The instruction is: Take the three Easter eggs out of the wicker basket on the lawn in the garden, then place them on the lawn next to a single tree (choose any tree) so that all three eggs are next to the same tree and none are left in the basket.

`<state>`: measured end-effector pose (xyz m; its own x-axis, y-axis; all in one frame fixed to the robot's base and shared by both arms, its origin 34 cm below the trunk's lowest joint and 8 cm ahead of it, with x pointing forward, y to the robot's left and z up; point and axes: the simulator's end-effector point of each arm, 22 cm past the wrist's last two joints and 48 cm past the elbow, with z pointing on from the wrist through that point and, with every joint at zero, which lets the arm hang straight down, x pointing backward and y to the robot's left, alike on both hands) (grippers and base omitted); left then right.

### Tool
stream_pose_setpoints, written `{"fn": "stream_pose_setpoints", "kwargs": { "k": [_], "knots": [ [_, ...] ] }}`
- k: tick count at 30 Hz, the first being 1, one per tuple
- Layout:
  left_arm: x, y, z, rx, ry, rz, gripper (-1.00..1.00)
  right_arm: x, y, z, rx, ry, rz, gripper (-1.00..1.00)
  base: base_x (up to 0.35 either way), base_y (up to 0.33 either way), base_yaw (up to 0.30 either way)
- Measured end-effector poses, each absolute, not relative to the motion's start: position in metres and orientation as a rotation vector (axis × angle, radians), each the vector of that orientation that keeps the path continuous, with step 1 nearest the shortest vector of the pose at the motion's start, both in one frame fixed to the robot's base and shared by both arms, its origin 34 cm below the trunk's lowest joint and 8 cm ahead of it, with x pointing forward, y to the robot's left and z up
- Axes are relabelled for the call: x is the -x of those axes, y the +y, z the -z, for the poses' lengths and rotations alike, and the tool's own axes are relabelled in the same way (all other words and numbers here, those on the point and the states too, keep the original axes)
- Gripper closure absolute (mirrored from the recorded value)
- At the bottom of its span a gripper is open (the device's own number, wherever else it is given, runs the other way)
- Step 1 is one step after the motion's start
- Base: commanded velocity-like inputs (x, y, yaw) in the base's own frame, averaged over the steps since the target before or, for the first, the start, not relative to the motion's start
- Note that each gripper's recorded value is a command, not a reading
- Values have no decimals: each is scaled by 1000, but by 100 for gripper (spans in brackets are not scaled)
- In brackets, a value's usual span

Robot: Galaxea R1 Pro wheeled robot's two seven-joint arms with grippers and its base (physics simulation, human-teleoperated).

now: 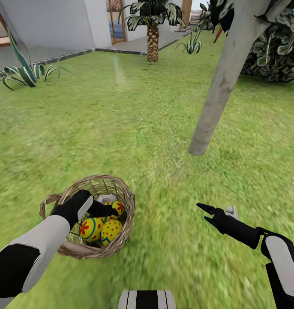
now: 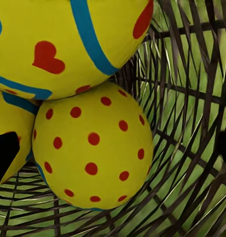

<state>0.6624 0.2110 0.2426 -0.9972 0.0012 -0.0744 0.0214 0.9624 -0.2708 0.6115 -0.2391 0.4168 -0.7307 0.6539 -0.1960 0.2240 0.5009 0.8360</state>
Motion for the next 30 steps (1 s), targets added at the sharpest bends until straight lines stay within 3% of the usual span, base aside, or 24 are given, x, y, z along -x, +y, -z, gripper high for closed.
{"fn": "stream_pose_setpoints", "kwargs": {
  "k": [30],
  "knots": [
    [-652,211,-227,-4,3078,428,-100,-609,-234,-403,-731,2274,-1157,-100,0,0,0]
  ]
}}
